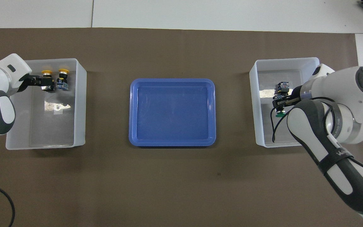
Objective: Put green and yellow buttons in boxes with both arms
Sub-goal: 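Release the green button into the box with the right gripper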
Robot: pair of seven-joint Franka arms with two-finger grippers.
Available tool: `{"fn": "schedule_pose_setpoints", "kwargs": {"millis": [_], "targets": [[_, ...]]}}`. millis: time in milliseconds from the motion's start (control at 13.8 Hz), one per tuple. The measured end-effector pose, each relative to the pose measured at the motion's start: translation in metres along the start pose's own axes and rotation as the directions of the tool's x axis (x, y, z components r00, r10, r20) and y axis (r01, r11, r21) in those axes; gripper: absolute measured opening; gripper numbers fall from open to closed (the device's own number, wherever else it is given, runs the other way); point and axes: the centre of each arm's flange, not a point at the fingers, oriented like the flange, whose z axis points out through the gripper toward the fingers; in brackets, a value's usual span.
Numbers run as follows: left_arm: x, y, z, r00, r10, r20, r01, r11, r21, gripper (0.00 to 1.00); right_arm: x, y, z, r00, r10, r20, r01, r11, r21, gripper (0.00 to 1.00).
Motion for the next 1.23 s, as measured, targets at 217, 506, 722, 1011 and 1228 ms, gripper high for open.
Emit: {"fn": "schedule_pose_setpoints", "kwargs": {"millis": [217, 506, 722, 1011, 1228], "targets": [[-0.001, 0.014, -0.062, 0.998, 0.017, 0.059, -0.016, 0.999, -0.03, 1.0, -0.006, -0.002, -0.001, 1.0, 0.029, 0.001, -0.029, 1.0, 0.002, 0.55], [-0.011, 0.048, -0.129, 0.99, 0.015, 0.138, -0.006, 0.998, -0.066, 1.0, 0.007, -0.006, -0.031, 0.994, 0.09, -0.062, -0.09, 0.996, -0.003, 0.99], [-0.014, 0.079, -0.17, 0.99, -0.031, 0.134, 0.041, 0.997, -0.072, 1.0, 0.016, -0.011, -0.074, 0.984, 0.144, -0.104, -0.148, 0.989, -0.026, 1.0], [-0.013, 0.081, -0.203, 0.984, -0.035, 0.176, 0.05, 0.996, -0.077, 1.0, 0.014, -0.018, -0.156, 0.968, 0.236, -0.082, -0.243, 0.967, -0.077, 1.0], [0.009, 0.068, -0.24, 0.981, -0.047, 0.189, 0.062, 0.995, -0.074, 1.0, 0.005, -0.013, -0.215, 0.957, 0.284, -0.065, -0.289, 0.954, -0.08, 1.0]]}}
